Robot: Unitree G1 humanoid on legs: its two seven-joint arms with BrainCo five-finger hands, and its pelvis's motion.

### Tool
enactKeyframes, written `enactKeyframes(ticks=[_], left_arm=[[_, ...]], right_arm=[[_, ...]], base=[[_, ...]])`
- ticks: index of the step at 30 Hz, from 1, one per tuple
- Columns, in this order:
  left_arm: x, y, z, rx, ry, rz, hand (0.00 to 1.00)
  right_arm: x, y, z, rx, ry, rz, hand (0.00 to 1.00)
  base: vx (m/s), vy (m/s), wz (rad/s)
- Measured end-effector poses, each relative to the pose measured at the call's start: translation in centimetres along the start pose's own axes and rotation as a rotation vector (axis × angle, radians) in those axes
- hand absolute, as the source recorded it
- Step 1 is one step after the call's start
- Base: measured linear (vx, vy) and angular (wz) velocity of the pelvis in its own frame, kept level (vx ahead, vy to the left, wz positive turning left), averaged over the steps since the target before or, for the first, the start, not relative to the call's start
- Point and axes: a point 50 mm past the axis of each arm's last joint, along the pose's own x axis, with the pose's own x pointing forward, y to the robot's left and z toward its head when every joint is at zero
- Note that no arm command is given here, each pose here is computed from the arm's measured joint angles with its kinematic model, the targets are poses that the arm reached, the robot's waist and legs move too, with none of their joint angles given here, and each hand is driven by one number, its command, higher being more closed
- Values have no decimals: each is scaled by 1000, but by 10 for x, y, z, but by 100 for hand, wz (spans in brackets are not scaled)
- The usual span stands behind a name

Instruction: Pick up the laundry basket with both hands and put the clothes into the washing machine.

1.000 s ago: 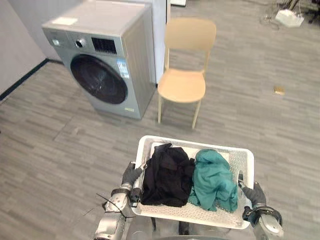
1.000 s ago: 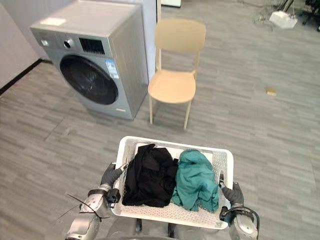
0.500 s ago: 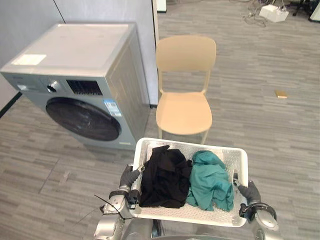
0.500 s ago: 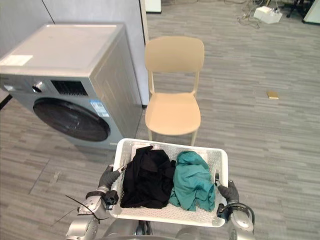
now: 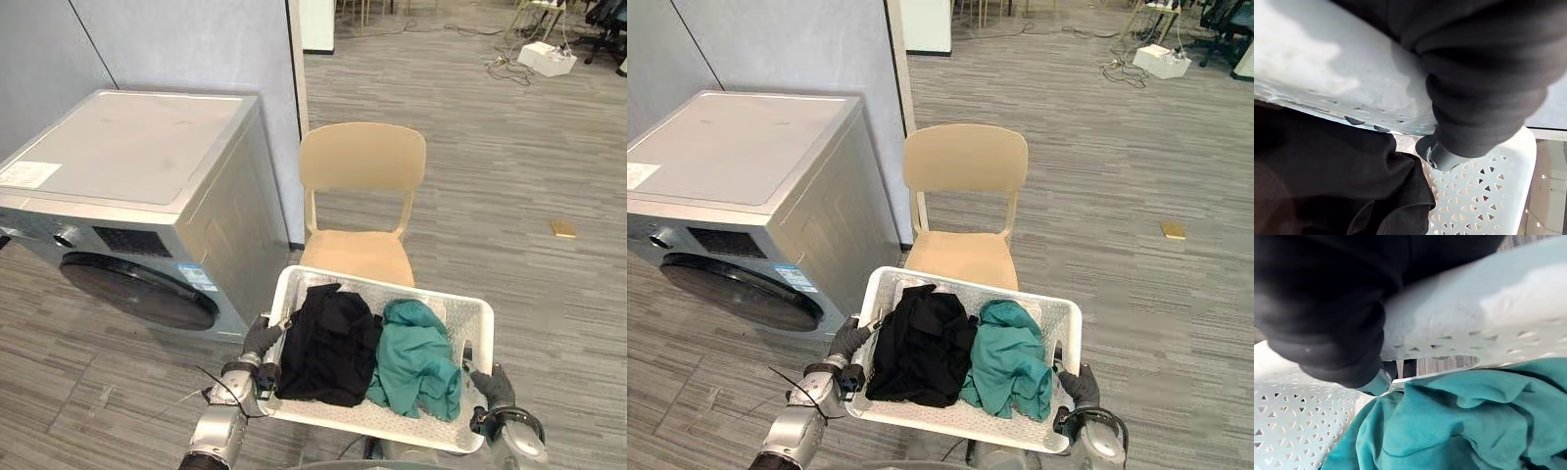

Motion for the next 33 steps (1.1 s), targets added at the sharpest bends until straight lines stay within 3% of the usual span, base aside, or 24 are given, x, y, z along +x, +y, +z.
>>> enactKeyframes(ticks=[5, 16, 23, 33], left_arm=[[-17, -1, -13, -71, 10, 33, 100], [2, -16, -2, -59, -7, -23, 100], [68, -25, 103, -42, -281, -10, 100], [110, -30, 161, -9, -295, 61, 100]], right_arm=[[-4, -5, 11, -74, -31, 28, 100], [15, -12, 30, -95, -56, 8, 100], [80, 29, 162, -92, -355, 70, 100], [110, 59, 243, -110, -364, 60, 100]], base=[[266, -203, -3], [273, 68, -10], [-27, 158, -35], [-40, 34, 0]])
